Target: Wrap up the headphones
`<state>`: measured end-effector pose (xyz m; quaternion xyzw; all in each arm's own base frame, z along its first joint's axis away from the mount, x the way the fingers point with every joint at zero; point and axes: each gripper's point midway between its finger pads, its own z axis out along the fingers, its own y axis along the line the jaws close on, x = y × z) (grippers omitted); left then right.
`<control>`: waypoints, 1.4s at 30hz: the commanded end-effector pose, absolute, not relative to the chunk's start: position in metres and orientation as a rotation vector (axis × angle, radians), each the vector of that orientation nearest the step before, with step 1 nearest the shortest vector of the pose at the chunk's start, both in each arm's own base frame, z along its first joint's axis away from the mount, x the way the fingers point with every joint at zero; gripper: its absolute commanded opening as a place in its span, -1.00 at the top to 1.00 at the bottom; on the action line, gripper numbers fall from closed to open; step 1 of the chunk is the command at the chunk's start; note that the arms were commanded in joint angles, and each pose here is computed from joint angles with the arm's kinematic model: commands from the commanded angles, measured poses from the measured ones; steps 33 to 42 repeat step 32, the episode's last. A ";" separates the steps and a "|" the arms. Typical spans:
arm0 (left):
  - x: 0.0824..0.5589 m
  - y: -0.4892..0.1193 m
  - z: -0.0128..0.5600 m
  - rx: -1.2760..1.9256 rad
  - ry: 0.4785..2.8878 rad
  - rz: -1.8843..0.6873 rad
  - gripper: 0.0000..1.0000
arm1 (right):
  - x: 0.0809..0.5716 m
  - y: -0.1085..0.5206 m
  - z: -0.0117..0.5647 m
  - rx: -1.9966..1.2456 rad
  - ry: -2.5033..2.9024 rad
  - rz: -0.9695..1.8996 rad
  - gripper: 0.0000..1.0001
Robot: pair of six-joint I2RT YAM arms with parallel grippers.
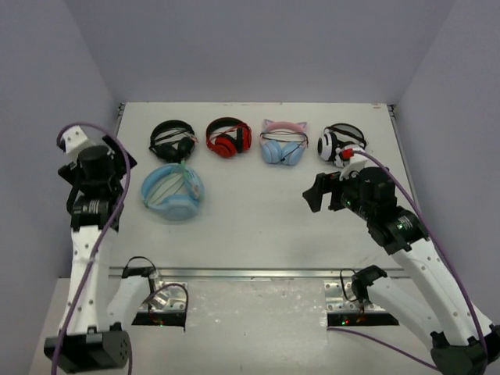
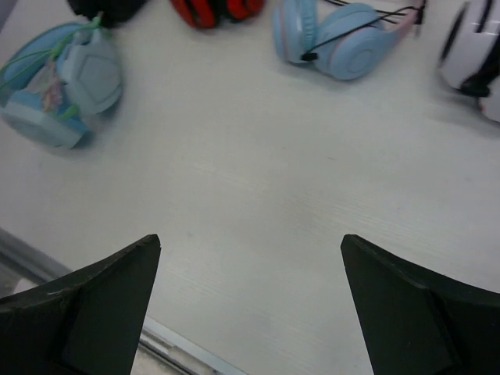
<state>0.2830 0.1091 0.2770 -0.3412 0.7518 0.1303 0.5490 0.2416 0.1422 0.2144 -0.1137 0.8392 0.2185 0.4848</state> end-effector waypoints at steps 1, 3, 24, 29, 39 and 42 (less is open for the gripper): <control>0.236 0.091 0.270 -0.791 1.668 0.216 -1.00 | 0.235 0.076 0.199 -0.143 2.141 0.141 -0.98; 0.229 0.075 0.276 -0.715 1.605 0.139 -1.00 | 0.227 0.061 0.198 -0.131 2.161 0.059 -0.98; 0.197 0.046 0.281 -0.612 1.545 0.028 -1.00 | 0.193 0.046 0.219 0.000 2.079 0.129 -0.98; 0.199 0.043 0.279 -0.603 1.559 0.025 -1.00 | 0.192 0.042 0.217 0.015 2.076 0.114 -0.98; 0.200 0.042 0.278 -0.600 1.564 0.022 -1.00 | 0.192 0.044 0.219 0.003 2.066 0.126 -0.98; 0.200 0.042 0.278 -0.600 1.564 0.022 -1.00 | 0.192 0.044 0.219 0.003 2.066 0.126 -0.98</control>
